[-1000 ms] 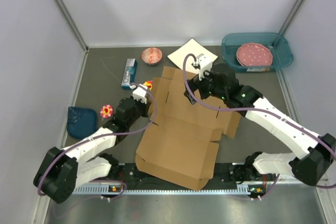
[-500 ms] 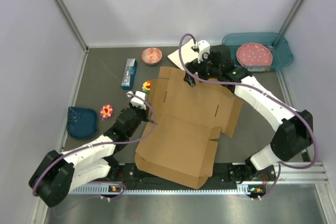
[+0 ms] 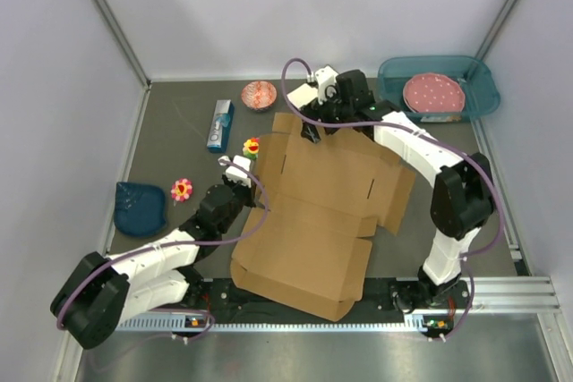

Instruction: Fold the paper box

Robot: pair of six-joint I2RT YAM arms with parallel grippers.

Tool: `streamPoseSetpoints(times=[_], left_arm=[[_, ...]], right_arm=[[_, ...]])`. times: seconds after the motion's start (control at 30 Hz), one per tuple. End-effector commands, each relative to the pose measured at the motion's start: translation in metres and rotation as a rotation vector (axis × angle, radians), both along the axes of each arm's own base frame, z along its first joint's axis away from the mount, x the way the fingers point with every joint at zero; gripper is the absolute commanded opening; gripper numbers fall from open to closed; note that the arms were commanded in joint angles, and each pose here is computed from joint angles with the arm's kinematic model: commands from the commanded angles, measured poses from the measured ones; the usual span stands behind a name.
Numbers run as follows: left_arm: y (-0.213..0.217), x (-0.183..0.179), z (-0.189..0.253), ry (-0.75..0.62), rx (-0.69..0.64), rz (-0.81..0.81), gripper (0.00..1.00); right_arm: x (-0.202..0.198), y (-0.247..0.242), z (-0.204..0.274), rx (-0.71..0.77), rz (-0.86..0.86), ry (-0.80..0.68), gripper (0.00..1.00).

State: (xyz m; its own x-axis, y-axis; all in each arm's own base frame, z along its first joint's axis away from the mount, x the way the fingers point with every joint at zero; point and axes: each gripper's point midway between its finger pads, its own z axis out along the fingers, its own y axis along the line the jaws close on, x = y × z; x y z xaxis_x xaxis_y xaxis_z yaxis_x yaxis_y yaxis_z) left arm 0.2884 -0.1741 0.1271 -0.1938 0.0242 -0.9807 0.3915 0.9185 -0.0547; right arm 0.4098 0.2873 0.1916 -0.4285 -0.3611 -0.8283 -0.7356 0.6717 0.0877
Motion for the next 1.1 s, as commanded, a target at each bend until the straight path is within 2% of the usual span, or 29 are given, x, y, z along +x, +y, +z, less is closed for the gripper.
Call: streamPoseSetpoints(times=[0.0, 0.13, 0.23, 0.27, 0.33, 0.37, 0.47, 0.83, 0.9, 0.93, 0.97, 1.07], left_arm=[[-0.004, 0.006, 0.026, -0.076, -0.038, 0.007, 0.0], [0.0, 0.007, 0.032, -0.089, -0.016, 0.019, 0.0], [-0.002, 0.008, 0.032, -0.09, -0.018, 0.018, 0.0], [-0.003, 0.008, 0.03, -0.082, -0.016, 0.015, 0.0], [-0.003, 0.009, 0.028, -0.074, -0.021, 0.016, 0.0], [-0.004, 0.008, 0.026, -0.067, -0.022, 0.015, 0.0], [-0.005, 0.008, 0.024, -0.057, -0.031, 0.015, 0.0], [0.004, 0.009, 0.002, 0.004, -0.079, 0.095, 0.0], [0.006, 0.007, 0.0, 0.0, -0.093, 0.101, 0.0], [0.006, 0.007, -0.001, 0.001, -0.092, 0.103, 0.0], [0.007, 0.007, -0.001, 0.001, -0.092, 0.106, 0.0], [0.008, 0.007, 0.001, -0.005, -0.095, 0.113, 0.0]], right_arm=[[0.031, -0.004, 0.018, 0.012, -0.026, -0.072, 0.91], [0.037, -0.001, 0.011, 0.044, -0.014, -0.043, 0.82], [0.034, 0.001, 0.004, 0.047, -0.004, -0.024, 0.71], [0.033, 0.0, -0.001, 0.044, -0.003, -0.014, 0.62], [0.031, 0.0, -0.005, 0.045, -0.002, -0.008, 0.54], [0.029, 0.001, -0.008, 0.046, 0.002, -0.004, 0.47], [0.024, 0.003, -0.013, 0.06, 0.021, 0.02, 0.38], [-0.002, 0.013, -0.032, 0.108, 0.07, 0.12, 0.4], [-0.006, 0.016, -0.031, 0.125, 0.08, 0.133, 0.44], [-0.007, 0.015, -0.032, 0.129, 0.077, 0.142, 0.52], [-0.007, 0.014, -0.03, 0.131, 0.071, 0.138, 0.56], [-0.005, 0.015, -0.023, 0.141, 0.061, 0.122, 0.62]])
